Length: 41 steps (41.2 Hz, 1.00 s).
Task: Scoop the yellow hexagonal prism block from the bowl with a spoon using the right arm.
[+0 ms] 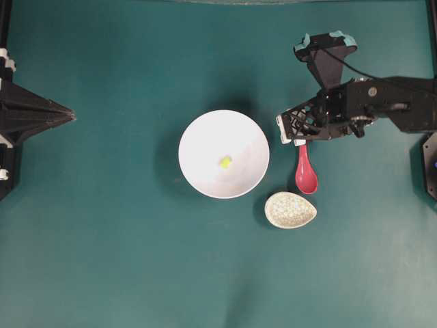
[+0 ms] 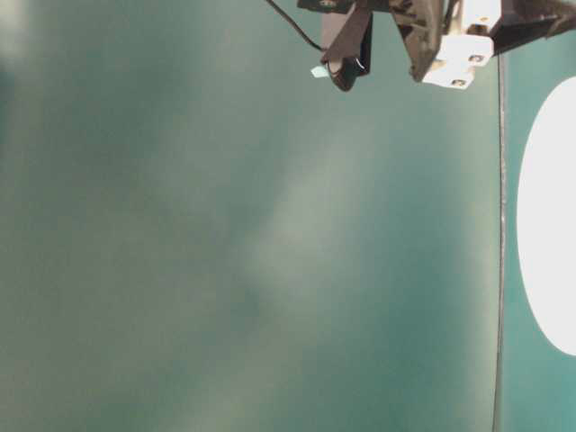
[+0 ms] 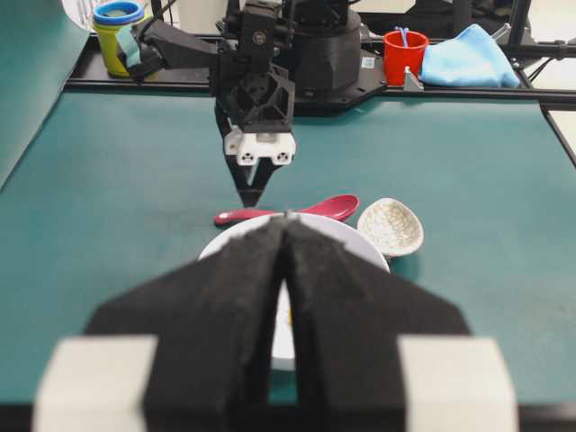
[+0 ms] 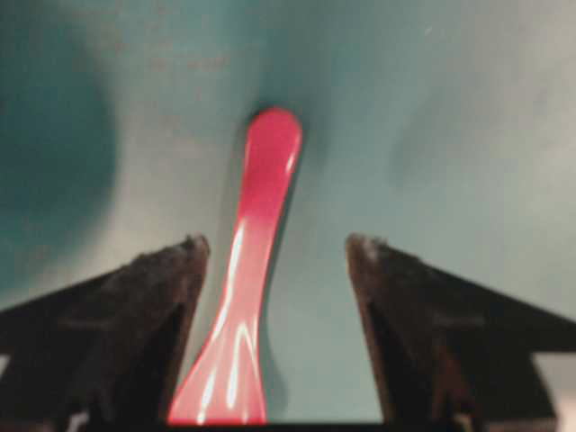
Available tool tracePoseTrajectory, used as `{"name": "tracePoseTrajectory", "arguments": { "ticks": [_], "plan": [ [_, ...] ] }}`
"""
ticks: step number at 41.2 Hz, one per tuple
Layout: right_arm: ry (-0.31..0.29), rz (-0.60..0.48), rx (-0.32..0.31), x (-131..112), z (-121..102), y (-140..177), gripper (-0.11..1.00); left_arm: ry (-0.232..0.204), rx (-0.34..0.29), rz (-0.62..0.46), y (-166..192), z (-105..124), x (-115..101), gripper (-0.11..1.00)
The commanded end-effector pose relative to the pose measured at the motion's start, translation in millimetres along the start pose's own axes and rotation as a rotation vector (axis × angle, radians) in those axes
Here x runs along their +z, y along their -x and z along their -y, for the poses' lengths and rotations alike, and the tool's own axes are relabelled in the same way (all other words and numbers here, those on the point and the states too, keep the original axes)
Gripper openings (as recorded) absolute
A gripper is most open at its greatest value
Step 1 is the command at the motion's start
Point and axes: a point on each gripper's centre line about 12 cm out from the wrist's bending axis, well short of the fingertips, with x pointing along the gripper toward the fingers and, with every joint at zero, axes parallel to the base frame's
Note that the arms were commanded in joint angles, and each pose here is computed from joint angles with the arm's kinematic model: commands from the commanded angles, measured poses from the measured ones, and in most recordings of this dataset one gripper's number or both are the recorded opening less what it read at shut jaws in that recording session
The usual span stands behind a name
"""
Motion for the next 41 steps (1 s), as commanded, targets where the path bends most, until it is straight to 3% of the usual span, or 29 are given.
{"name": "tracePoseTrajectory", "arguments": {
  "ticks": [1, 23, 41],
  "plan": [
    [-0.001, 0.046, 0.023, 4, -7, 8, 0.63, -0.005, 0.002, 0.029, -1, 0, 12, 0.03],
    [0.001, 0.070, -0.020, -12, -16, -9, 0.59, -0.008, 0.002, 0.029, -1, 0, 12, 0.03],
    [0.016, 0.061, -0.021, -15, -23, -21, 0.57, -0.006, 0.002, 0.034, 3, -1, 15, 0.03]
  ]
}}
